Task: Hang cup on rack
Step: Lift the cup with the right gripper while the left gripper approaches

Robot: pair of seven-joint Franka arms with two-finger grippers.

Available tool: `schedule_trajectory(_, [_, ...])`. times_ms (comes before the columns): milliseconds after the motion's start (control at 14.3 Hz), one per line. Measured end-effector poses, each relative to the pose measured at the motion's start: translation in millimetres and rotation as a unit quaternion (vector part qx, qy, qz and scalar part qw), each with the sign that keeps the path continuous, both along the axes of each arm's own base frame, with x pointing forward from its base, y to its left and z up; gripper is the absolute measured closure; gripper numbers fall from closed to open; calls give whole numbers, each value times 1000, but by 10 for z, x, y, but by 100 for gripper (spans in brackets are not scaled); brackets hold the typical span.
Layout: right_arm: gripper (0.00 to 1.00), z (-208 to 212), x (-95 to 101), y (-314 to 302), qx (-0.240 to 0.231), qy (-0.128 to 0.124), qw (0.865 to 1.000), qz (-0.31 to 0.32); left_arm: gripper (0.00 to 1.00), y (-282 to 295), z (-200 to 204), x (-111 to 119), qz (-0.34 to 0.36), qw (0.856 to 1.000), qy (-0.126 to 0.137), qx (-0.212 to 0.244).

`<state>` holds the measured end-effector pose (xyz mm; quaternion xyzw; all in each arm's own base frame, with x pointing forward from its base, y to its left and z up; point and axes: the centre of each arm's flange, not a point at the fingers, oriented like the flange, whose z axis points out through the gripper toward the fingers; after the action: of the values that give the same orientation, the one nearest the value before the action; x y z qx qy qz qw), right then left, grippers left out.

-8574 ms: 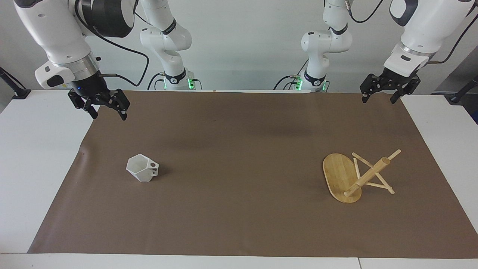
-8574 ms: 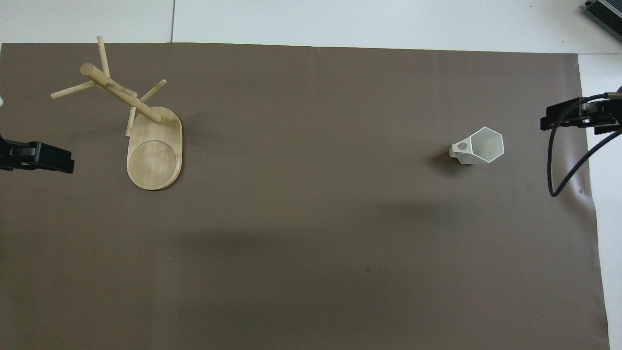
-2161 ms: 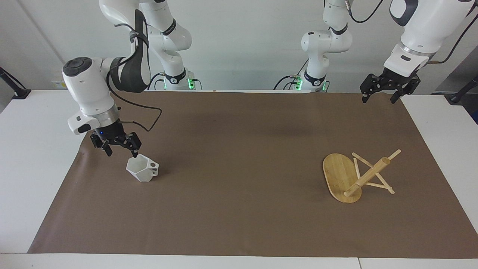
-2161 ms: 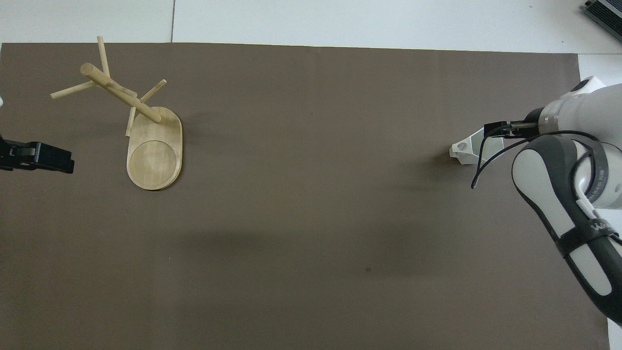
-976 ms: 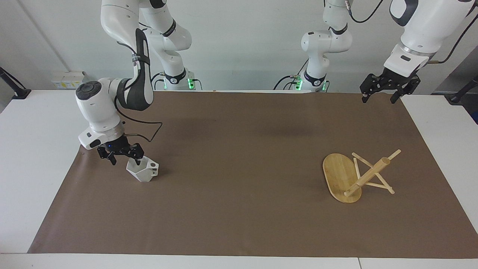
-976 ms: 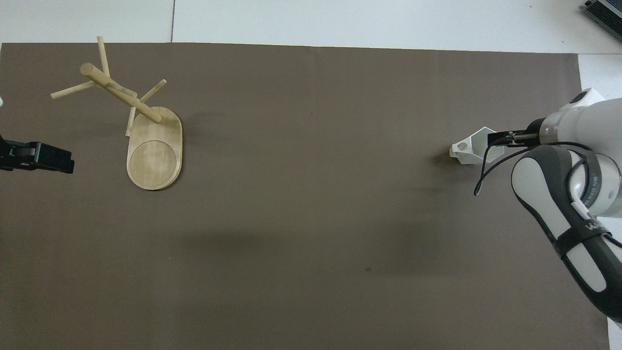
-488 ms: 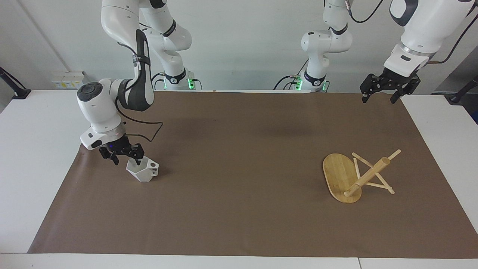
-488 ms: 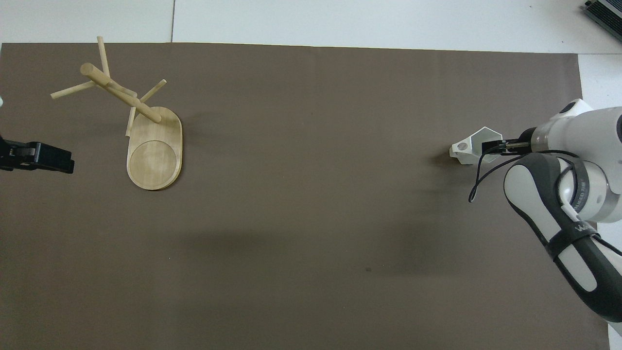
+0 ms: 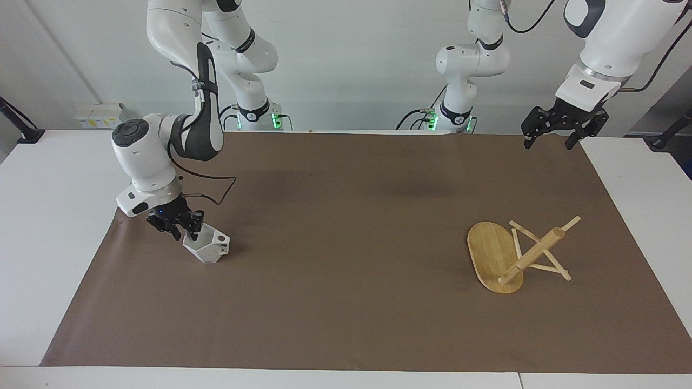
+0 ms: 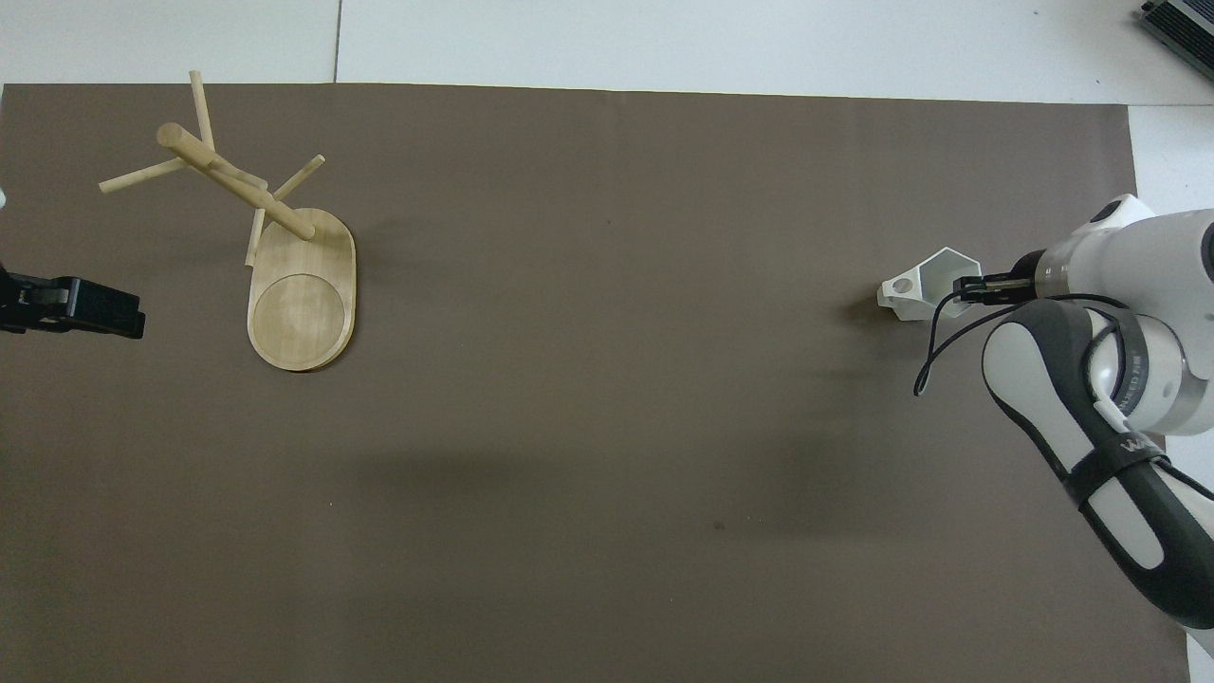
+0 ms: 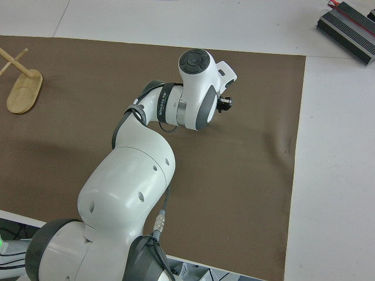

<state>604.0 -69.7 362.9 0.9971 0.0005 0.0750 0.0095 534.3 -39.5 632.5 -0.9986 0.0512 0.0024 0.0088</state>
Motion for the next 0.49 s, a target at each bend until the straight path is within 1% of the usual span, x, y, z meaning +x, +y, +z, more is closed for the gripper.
schedule_trajectory(70, [63, 0, 0, 2, 0, 0, 1000, 0, 0, -17, 0, -1, -2, 1000, 0, 0])
schedule_trajectory(139, [67, 1, 1, 6, 0, 0, 1000, 0, 0, -34, -3, -3, -3, 1000, 0, 0])
schedule_trajectory(209, [67, 3, 2, 10, 0, 0, 1000, 1, 0, -44, -18, -5, -4, 1000, 2, 0])
schedule_trajectory(279, [74, 7, 5, 14, 0, -1, 1000, 1, 0, -46, -35, -8, -4, 1000, 4, 0])
schedule_trajectory(349, [74, 11, 8, 17, 0, -2, 1000, 1, 0, -47, -49, -11, -4, 1000, 5, 1])
schedule_trajectory(418, [81, 16, 10, 21, 0, -2, 1000, 2, 0, -48, -62, -16, -4, 1000, 7, 1])
schedule_trajectory(488, [82, 20, 13, 23, 0, -3, 1000, 2, 0, -50, -69, -20, -4, 1000, 8, 1])
